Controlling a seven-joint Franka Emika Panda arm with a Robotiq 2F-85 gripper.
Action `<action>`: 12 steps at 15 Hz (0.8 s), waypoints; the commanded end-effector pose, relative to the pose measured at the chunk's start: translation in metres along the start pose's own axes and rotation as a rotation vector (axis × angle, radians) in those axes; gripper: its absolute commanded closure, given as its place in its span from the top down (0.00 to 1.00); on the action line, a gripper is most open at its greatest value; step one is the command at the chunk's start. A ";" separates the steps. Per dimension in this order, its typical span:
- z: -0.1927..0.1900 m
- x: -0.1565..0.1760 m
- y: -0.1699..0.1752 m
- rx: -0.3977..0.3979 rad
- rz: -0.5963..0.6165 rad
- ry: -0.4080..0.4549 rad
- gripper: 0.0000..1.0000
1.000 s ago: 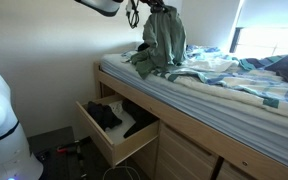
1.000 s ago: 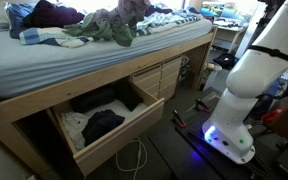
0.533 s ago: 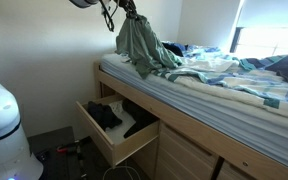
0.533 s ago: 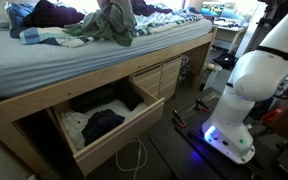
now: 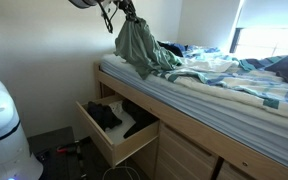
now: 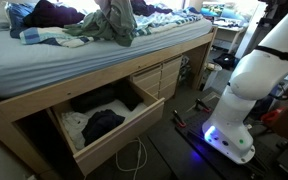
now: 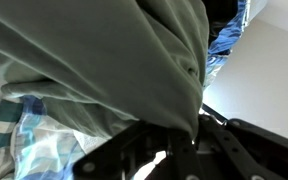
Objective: Remove the grey clothing from the bed and place it in the open drawer
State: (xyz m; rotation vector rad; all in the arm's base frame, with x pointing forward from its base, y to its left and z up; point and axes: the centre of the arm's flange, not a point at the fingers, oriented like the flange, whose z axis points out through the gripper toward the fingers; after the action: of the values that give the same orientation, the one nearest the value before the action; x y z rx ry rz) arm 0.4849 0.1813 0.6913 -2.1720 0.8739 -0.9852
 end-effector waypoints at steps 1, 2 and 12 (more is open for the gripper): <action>0.000 0.000 0.000 0.000 0.000 0.000 0.03; 0.003 -0.004 0.000 0.000 0.005 -0.013 0.03; -0.060 -0.082 -0.042 0.056 -0.119 -0.069 0.03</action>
State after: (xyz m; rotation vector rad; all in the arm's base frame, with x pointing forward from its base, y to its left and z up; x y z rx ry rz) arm 0.4455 0.2448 0.6991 -2.2046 0.7430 -0.9687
